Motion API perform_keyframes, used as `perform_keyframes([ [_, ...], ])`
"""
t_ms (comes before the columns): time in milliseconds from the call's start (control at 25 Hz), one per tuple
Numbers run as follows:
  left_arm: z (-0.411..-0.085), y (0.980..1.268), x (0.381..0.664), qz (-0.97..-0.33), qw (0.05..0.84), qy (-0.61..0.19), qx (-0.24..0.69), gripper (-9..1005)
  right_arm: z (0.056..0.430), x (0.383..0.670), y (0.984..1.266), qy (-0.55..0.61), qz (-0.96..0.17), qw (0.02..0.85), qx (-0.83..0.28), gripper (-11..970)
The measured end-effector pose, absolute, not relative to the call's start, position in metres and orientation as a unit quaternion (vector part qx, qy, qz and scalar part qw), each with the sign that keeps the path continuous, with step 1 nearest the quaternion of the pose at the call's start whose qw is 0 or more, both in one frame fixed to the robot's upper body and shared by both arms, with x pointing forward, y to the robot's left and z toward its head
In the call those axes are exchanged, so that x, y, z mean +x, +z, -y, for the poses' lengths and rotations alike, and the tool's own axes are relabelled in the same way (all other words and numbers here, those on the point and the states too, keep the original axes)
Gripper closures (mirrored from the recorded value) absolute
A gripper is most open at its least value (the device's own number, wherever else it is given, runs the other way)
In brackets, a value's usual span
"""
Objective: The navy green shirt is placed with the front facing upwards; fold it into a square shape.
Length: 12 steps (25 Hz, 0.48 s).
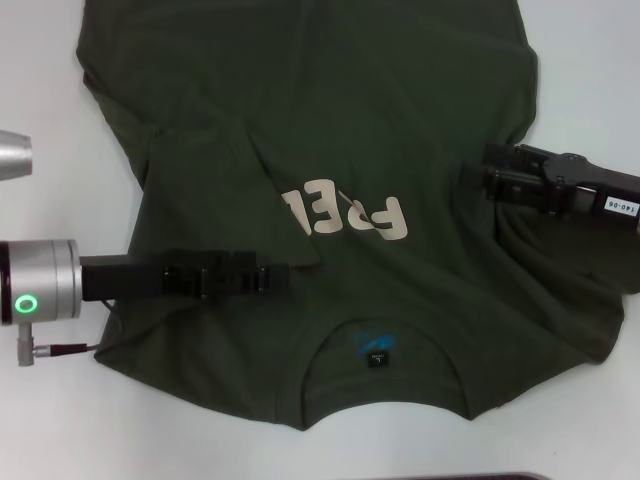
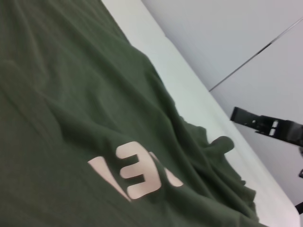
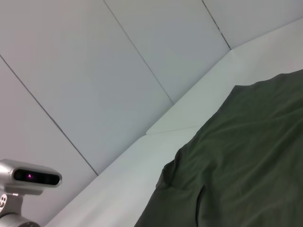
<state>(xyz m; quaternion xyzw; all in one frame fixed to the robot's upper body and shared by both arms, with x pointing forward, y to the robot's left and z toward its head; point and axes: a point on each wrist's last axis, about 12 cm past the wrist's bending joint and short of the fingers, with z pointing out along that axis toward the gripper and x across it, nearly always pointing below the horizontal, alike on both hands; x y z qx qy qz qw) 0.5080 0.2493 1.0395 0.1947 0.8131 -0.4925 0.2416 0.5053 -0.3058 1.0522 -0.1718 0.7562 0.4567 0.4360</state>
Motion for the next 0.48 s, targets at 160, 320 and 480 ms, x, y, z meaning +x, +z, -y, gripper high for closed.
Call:
perform_keyframes([
  [160, -0.252, 1.045, 0.509, -0.804, 0.258, -0.501, 0.193, 147, 0.306, 0.505, 1.052, 0.457, -0.756, 0.436, -0.172, 44],
  [320, -0.261, 1.052, 0.516, -0.791, 0.305, -0.499, 0.179, 142, 0.308, 0.505, 1.053, 0.454, -0.757, 0.439, -0.169, 44],
  [480, -0.271, 1.058, 0.518, -0.765, 0.371, -0.507, 0.141, 138, 0.323, 0.502, 1.054, 0.445, -0.76, 0.451, -0.143, 43],
])
